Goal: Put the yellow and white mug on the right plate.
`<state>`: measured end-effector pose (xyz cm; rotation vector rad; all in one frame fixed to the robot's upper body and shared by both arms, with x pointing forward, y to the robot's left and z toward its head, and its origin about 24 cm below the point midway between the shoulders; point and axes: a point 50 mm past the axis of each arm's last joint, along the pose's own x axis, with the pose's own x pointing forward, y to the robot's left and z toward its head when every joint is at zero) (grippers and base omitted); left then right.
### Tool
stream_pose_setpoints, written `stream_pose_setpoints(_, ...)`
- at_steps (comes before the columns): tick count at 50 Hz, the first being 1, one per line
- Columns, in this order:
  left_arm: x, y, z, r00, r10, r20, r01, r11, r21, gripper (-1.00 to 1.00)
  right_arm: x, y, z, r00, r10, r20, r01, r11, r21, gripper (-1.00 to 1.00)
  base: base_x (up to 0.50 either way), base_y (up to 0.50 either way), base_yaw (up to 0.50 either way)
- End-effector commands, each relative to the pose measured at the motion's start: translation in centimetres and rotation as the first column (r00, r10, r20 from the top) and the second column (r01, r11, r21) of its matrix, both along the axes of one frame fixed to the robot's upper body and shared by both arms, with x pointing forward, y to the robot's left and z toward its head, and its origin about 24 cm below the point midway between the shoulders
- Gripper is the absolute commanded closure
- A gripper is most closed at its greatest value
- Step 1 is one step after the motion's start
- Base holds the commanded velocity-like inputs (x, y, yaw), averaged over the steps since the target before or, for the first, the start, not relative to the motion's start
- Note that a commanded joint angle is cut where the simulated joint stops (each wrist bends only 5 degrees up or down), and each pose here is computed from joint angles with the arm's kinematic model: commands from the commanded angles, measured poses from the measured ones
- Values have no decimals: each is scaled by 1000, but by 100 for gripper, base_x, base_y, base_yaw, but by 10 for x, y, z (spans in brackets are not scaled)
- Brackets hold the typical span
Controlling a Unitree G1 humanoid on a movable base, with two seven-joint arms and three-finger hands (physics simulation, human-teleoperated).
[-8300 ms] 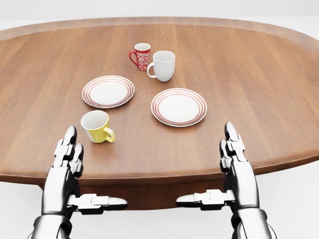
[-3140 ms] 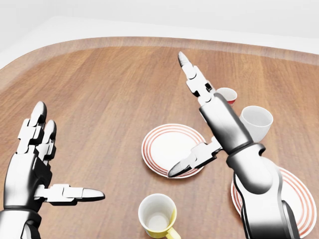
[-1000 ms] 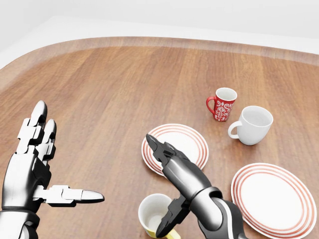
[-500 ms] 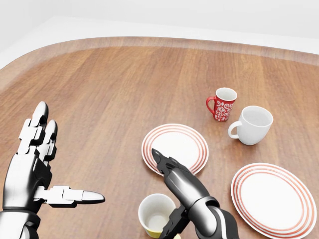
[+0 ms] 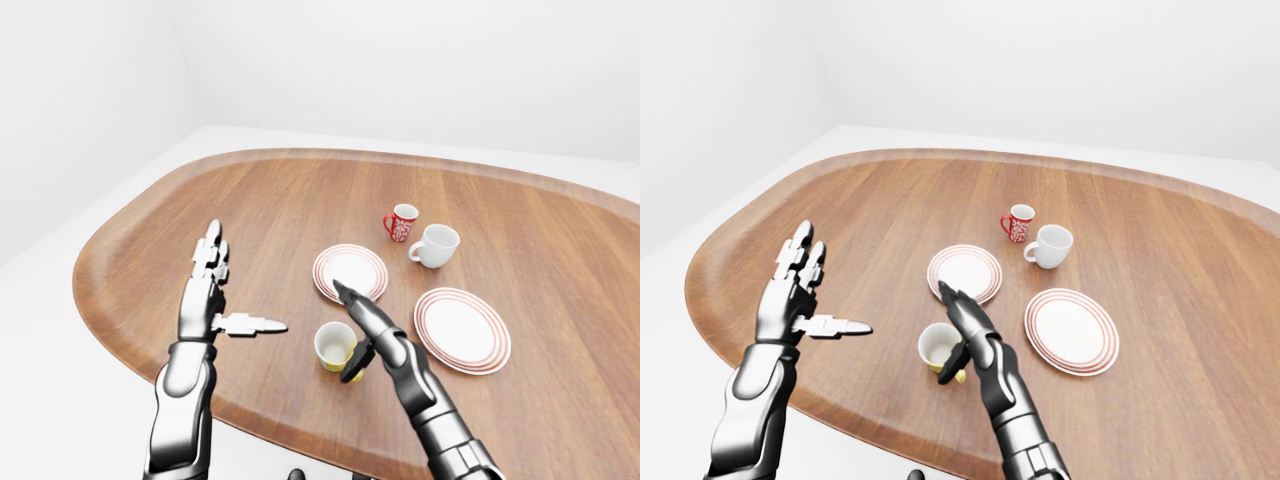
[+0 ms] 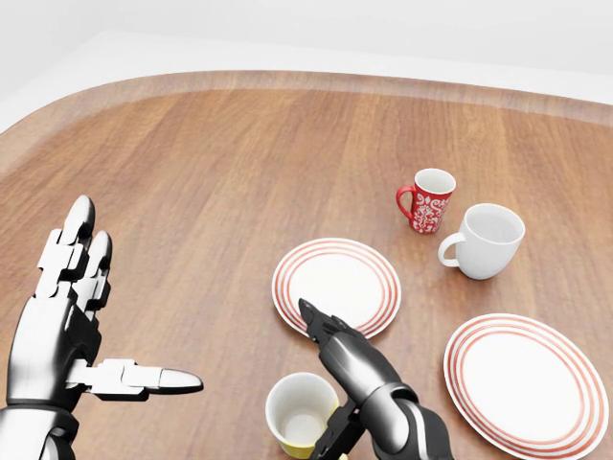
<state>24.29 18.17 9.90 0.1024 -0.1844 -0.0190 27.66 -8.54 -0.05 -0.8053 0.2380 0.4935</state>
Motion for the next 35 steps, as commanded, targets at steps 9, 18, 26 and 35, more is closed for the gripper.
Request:
stream_pose_setpoints(9, -1, 0, 1, 1000, -2, 4, 2, 1000, 4, -100, 10, 4, -2, 1000, 0, -11, 0, 1000, -16, -100, 0, 0, 0)
stream_pose_setpoints(18, -1, -1, 1, 1000, -3, 6, 3, 1000, 4, -100, 12, 5, -5, 1000, 0, -22, 0, 1000, -26, -100, 0, 0, 0)
stream_pose_setpoints(26, -1, 0, 1, 1000, -3, 3, 3, 1000, 4, -100, 12, 6, -8, 999, 2, -34, -3, 999, -37, -100, 0, 0, 0)
stream_pose_setpoints(35, -1, -1, 0, 1000, -4, 2, 4, 1000, 4, -100, 11, 8, -13, 999, 3, -52, -6, 999, -44, -100, 0, 0, 0)
